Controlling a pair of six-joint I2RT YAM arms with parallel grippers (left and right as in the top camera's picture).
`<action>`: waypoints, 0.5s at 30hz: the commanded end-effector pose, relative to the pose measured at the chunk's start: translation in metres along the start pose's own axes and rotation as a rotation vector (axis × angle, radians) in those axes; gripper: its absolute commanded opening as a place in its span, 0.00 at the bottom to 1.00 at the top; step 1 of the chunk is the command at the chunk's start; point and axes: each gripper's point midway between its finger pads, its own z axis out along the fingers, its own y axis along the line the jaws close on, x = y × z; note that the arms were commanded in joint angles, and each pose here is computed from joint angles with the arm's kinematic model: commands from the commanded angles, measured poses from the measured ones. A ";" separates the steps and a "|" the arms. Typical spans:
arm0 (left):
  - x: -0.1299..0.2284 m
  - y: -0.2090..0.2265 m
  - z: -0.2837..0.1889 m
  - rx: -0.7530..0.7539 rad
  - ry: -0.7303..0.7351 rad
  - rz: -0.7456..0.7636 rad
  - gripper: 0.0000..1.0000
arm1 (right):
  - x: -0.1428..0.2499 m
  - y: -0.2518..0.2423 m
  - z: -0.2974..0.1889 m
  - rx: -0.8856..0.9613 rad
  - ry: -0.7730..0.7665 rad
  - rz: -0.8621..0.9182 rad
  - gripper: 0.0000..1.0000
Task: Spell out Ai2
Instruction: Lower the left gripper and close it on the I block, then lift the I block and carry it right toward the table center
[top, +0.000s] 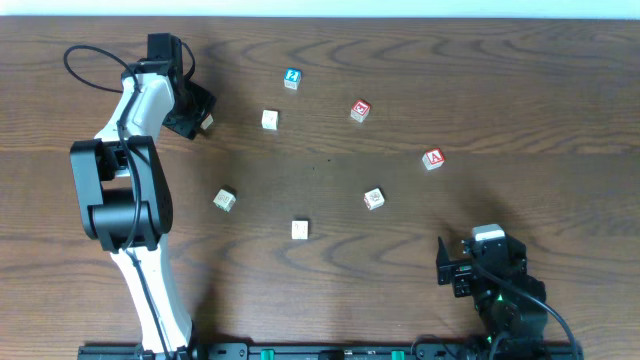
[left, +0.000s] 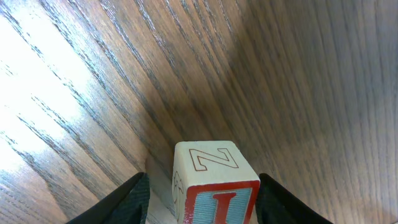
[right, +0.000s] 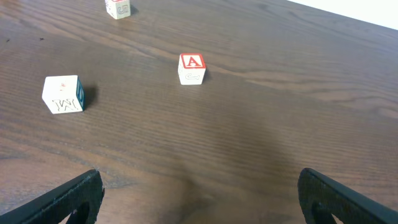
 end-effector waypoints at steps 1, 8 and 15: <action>-0.005 0.001 0.003 -0.012 -0.017 0.002 0.54 | 0.000 -0.002 0.000 0.007 -0.004 -0.007 0.99; -0.005 0.001 0.003 -0.011 -0.015 0.001 0.50 | 0.000 -0.002 0.000 0.007 -0.004 -0.007 0.99; -0.005 0.001 0.003 -0.011 -0.015 0.001 0.43 | 0.000 -0.002 0.000 0.007 -0.004 -0.007 0.99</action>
